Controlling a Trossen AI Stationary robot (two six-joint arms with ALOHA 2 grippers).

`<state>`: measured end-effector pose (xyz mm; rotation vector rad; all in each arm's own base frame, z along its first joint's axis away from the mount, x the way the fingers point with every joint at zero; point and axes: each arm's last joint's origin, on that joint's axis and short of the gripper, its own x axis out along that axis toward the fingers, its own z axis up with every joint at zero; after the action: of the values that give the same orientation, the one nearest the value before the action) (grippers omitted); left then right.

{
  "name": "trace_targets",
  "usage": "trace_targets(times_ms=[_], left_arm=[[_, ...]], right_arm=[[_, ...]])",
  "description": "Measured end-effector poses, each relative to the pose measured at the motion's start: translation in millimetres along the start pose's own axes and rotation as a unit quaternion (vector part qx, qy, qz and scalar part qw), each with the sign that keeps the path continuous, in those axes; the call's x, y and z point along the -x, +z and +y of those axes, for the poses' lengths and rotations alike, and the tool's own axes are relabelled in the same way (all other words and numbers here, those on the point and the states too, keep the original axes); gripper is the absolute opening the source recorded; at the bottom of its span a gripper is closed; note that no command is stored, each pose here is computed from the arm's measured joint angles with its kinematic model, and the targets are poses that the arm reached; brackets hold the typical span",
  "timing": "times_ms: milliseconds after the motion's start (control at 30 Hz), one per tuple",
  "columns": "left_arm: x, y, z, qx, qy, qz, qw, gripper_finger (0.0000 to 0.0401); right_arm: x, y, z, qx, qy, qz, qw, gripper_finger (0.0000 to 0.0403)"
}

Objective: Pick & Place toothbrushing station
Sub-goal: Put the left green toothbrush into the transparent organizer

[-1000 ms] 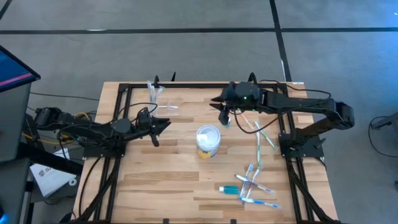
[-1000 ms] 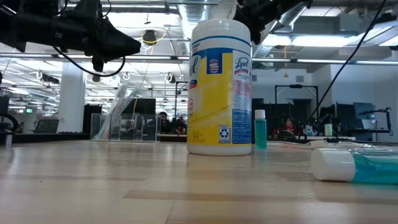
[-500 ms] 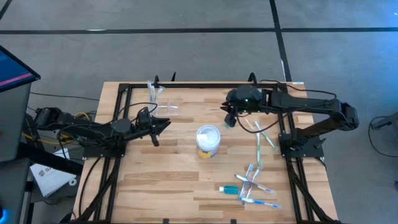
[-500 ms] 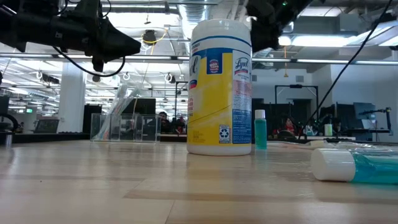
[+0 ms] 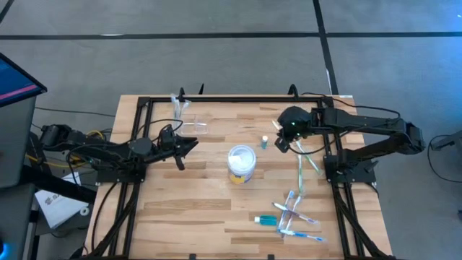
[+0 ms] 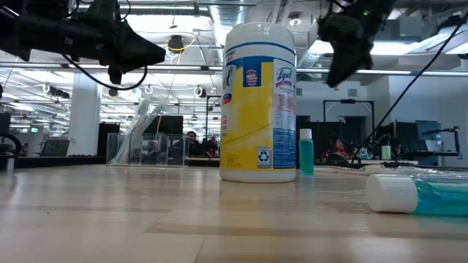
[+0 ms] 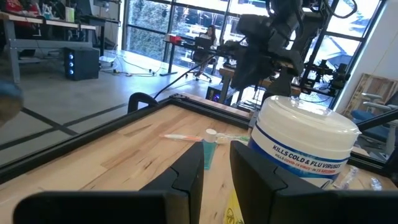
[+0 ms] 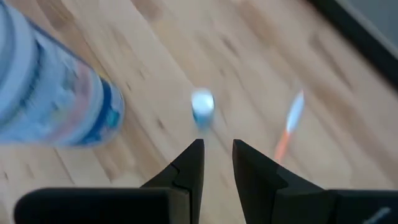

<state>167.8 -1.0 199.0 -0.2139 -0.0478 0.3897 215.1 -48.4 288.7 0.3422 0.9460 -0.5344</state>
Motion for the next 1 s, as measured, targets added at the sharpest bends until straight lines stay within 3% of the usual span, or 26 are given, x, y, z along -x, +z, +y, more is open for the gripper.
trace_targets(times_ms=[267,1000], left_arm=[[0.0,0.0,0.0,0.0,0.0,0.0,1.0,0.0074],[0.0,1.1,-0.2,0.003,-0.001,-0.005,1.0,0.0074]], right_arm=[[-7.2,-33.7,1.1,-0.043,-0.032,0.097,0.994,0.0076],[-45.0,-101.9,12.6,-0.123,-0.056,0.191,0.972,0.0083]])
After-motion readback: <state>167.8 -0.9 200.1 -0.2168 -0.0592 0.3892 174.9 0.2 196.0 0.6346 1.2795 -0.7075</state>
